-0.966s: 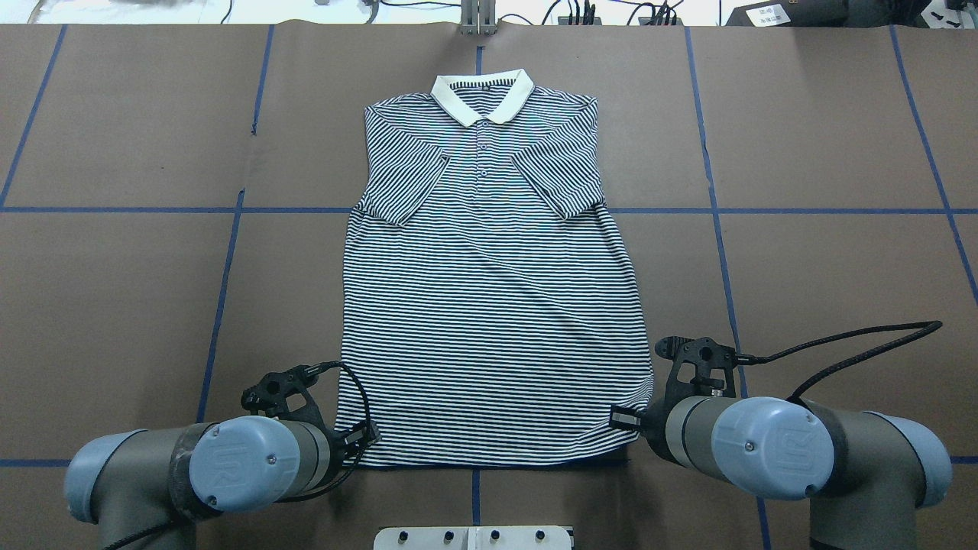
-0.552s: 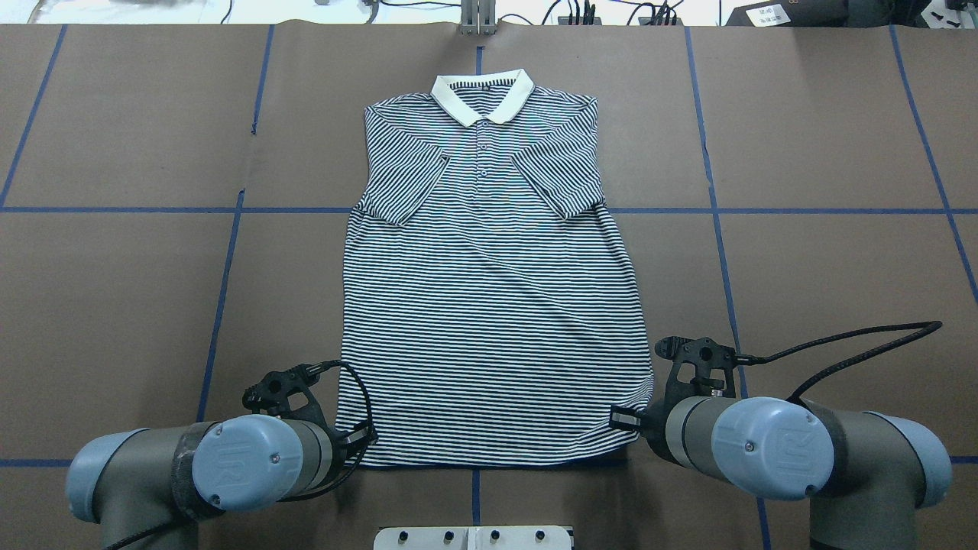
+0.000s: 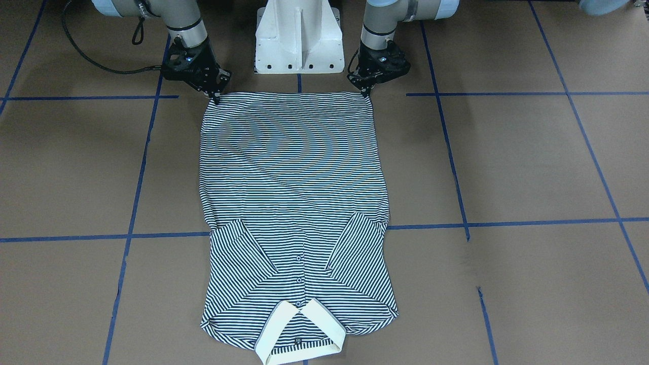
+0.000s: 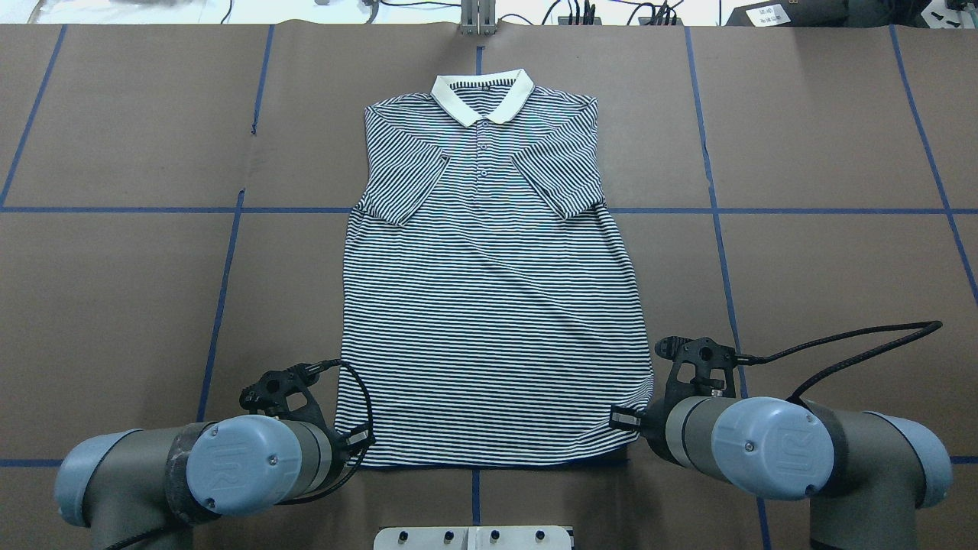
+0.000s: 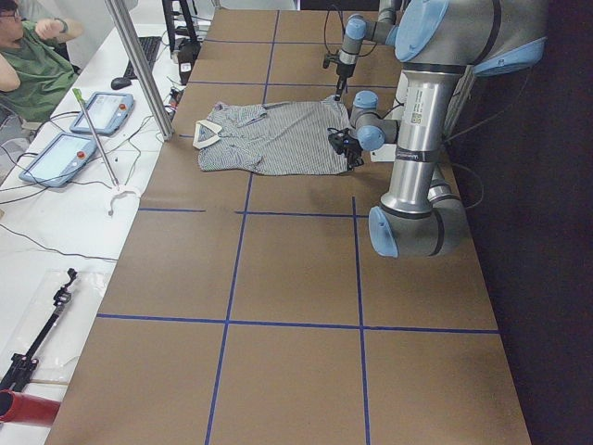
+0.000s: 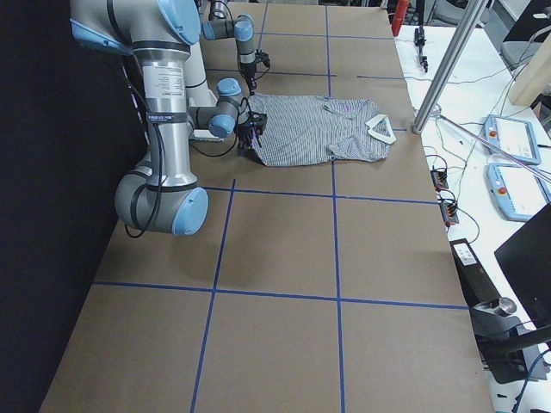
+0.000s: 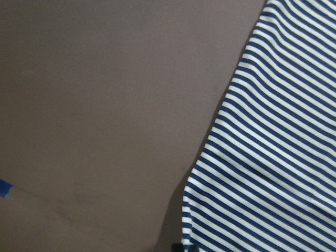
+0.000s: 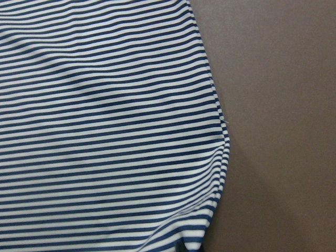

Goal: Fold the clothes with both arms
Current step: 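Grasp the hem corners nearest the robot with both grippers, then lift the hem with both grippers and fold it toward the collar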

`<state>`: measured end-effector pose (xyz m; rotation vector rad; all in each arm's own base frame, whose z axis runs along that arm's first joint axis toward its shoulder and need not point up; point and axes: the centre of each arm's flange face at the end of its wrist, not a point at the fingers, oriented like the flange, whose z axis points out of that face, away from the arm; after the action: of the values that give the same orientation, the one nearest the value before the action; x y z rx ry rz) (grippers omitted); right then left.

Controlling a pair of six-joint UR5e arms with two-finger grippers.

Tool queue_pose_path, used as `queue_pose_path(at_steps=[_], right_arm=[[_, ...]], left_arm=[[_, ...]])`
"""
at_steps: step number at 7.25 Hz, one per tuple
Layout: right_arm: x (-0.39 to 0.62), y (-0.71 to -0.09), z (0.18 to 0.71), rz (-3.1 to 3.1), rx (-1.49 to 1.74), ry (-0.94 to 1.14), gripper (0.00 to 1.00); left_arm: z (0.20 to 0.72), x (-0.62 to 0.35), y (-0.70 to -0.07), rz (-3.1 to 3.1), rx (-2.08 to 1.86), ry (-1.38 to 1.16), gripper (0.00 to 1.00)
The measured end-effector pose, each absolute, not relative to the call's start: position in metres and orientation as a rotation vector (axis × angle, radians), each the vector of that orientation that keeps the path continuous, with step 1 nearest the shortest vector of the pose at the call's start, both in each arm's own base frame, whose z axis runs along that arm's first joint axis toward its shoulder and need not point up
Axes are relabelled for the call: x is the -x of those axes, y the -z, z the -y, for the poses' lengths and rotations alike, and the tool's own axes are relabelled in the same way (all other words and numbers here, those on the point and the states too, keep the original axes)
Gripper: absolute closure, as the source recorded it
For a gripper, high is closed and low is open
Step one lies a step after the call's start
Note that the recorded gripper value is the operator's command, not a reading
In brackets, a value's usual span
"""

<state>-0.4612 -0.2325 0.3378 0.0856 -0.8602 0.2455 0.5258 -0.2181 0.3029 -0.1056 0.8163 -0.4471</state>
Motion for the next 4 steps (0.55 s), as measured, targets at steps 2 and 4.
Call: queue_pose_path(at_steps=[2,4], right_arm=[[0.458,-0.334,0.232,0.868,-0.084,-0.246,1.0],[0.442,-0.322,0.229,0.899,-0.068,-0.239,1.0]], left_arm=[[0.218,-0.519,-0.294,-0.835,0.106,0.443,1.0],[0.205,-0.499,-0.269,-0.87,0.115,0.417,1.0]])
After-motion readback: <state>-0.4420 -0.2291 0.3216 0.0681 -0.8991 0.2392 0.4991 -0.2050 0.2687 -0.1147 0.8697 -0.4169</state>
